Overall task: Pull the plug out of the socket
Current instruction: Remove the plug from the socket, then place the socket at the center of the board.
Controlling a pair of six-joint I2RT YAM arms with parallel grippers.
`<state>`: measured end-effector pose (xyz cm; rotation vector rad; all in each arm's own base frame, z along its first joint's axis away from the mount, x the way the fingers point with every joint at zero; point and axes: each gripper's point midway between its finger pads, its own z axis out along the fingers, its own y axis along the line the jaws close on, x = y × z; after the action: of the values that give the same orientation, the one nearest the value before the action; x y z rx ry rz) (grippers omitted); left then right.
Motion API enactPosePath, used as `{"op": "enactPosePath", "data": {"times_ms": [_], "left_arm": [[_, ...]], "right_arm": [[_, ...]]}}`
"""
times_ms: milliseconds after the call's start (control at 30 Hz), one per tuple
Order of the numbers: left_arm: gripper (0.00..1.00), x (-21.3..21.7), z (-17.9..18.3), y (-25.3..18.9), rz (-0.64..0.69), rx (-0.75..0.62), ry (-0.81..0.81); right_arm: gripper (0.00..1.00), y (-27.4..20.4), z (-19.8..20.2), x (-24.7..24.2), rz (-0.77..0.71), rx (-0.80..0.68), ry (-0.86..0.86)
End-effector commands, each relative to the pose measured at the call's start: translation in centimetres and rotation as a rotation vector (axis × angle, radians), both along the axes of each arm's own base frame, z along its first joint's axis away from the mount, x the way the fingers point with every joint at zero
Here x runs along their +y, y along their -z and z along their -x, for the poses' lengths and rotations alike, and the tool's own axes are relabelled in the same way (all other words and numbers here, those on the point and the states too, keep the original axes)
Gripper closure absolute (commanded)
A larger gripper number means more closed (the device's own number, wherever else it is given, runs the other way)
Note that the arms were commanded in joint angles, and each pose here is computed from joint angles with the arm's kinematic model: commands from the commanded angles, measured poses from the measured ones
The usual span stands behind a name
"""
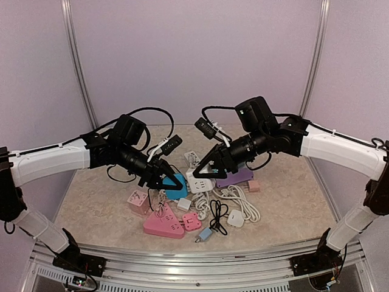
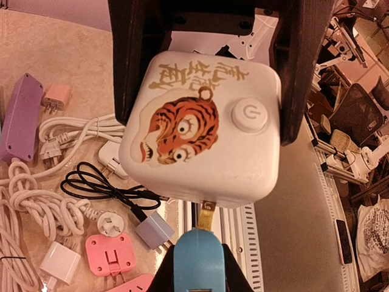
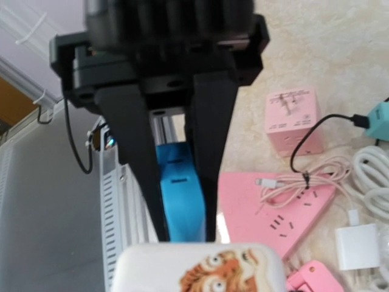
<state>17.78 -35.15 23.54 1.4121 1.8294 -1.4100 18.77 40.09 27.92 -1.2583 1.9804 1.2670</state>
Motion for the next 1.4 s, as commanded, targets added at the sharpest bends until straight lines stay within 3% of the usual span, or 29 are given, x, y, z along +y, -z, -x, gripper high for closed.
{"op": "enactPosePath", "data": {"times_ms": [0,433,867,1000,1367], "left_arm": [[1.0,-0.1,-1.2,-1.5,0.039,-0.056,-0.042],[1.0,0.9,-3.2,-2.2,0.064,-0.063,-0.127],[1.0,3.0,-8.4,-2.3,-0.013,-0.069,-0.395],[1.0,4.1,-11.1,-1.4,-0.03,-0.011,-0.53],[1.0,5.5,-16.6,0.3,-0.107,-0.017,-0.77]], "right_arm": [[1.0,-3.4,-0.6,-0.9,-0.095,-0.071,0.063],[1.0,-5.7,-2.1,-3.3,-0.159,-0.125,0.163],[1.0,-4.2,-6.0,-5.9,-0.025,-0.223,0.417],[1.0,-1.3,-7.3,-6.0,0.039,-0.186,0.485],[1.0,9.1,-9.1,-5.9,0.198,-0.045,0.59]]}}
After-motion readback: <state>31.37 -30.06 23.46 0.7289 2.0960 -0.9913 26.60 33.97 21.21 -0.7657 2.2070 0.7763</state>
